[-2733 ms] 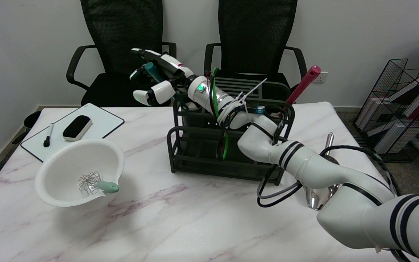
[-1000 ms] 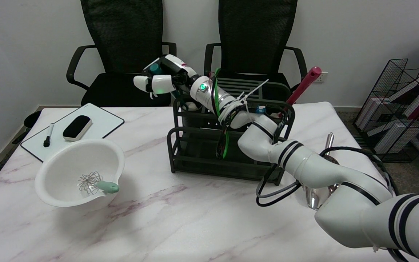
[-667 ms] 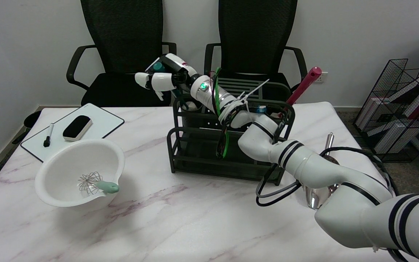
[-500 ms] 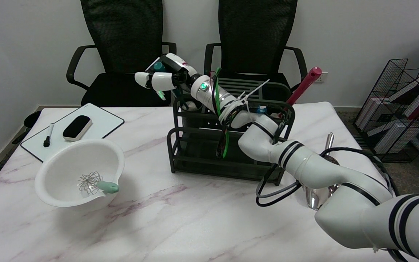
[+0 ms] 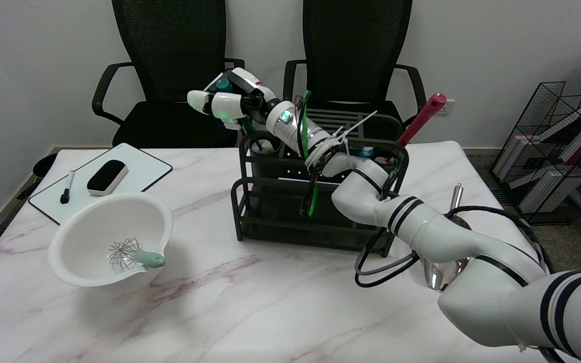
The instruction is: Pick up the blue sponge bottle brush.
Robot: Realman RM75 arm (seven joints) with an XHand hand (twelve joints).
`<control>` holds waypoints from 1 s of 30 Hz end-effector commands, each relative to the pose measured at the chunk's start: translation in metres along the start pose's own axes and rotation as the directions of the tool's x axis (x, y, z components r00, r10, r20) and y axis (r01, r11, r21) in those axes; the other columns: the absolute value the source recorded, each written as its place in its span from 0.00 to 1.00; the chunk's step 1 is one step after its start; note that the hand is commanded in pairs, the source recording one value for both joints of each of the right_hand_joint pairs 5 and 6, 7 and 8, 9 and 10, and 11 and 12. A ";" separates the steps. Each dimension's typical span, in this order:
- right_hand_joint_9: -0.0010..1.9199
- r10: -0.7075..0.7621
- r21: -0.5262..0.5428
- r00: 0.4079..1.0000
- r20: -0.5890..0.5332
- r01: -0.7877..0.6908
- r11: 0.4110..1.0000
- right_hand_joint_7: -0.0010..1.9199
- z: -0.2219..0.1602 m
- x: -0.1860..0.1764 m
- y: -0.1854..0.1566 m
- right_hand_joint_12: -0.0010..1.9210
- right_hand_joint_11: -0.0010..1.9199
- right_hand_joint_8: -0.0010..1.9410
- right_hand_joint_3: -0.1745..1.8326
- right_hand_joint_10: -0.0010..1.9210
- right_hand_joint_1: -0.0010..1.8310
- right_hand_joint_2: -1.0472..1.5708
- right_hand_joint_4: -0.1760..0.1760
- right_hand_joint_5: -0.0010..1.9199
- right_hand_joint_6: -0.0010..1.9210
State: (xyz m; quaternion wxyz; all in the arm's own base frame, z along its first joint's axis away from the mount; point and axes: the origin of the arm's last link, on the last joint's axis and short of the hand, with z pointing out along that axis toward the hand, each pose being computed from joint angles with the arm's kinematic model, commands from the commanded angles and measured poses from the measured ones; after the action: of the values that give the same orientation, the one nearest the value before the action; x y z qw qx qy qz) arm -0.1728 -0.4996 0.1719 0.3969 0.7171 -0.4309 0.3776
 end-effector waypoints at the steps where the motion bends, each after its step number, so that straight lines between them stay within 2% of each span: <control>1: 0.98 0.030 0.056 0.999 -0.026 -0.029 0.998 1.00 -0.005 0.007 -0.014 1.00 1.00 0.99 0.40 0.98 0.45 0.99 0.50 1.00 1.00; 16: 1.00 0.043 0.074 0.998 -0.049 -0.039 0.996 1.00 -0.008 0.014 -0.021 1.00 1.00 0.99 0.38 1.00 0.46 1.00 0.50 1.00 1.00; 24: 1.00 0.216 0.088 0.970 -0.107 -0.207 0.974 1.00 -0.010 0.029 -0.012 1.00 1.00 0.99 0.35 1.00 0.50 1.00 0.50 1.00 1.00; 30: 1.00 0.263 0.122 0.957 -0.121 -0.249 0.961 1.00 -0.015 0.042 -0.018 1.00 1.00 0.99 0.34 1.00 0.51 1.00 0.50 1.00 1.00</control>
State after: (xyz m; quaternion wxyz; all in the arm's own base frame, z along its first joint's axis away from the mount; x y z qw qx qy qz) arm -0.1541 -0.4932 0.1858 0.3672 0.6934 -0.4416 0.4351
